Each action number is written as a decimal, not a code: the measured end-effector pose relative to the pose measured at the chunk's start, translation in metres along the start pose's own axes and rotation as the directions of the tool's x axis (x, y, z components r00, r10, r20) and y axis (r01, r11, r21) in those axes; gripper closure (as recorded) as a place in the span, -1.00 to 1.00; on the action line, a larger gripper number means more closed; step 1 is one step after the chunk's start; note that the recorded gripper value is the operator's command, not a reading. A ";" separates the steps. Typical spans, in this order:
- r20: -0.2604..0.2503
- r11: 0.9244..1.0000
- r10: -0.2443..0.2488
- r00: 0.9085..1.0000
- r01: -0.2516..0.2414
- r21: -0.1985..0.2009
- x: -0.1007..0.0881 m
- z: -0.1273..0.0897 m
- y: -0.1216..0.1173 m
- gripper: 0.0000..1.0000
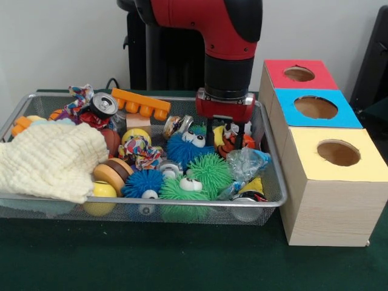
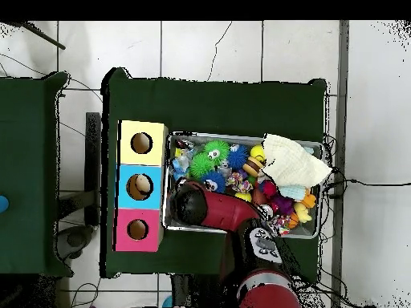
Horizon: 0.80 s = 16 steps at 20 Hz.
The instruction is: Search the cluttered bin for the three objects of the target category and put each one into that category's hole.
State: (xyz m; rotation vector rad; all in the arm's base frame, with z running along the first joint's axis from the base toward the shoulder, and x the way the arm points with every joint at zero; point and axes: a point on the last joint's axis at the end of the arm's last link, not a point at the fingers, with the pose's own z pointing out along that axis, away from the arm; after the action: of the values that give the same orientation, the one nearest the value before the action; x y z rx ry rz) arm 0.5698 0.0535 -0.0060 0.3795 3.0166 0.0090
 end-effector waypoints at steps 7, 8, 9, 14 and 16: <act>-0.026 1.000 0.013 1.000 -0.014 -0.003 -0.002 -0.007 0.002 -1.00; -0.027 1.000 0.019 0.999 -0.019 -0.005 -0.003 -0.009 0.003 -1.00; -0.027 1.000 0.021 0.999 -0.021 -0.005 -0.004 -0.010 0.003 -1.00; -0.035 1.000 0.023 0.999 -0.023 -0.008 -0.004 -0.014 0.010 -1.00; -0.039 1.000 0.022 0.999 -0.022 -0.009 -0.004 -0.016 0.013 -1.00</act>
State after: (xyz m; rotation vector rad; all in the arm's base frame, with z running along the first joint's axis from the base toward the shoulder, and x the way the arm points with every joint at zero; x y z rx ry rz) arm 0.5750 0.0658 0.0104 0.4161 3.0499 0.0331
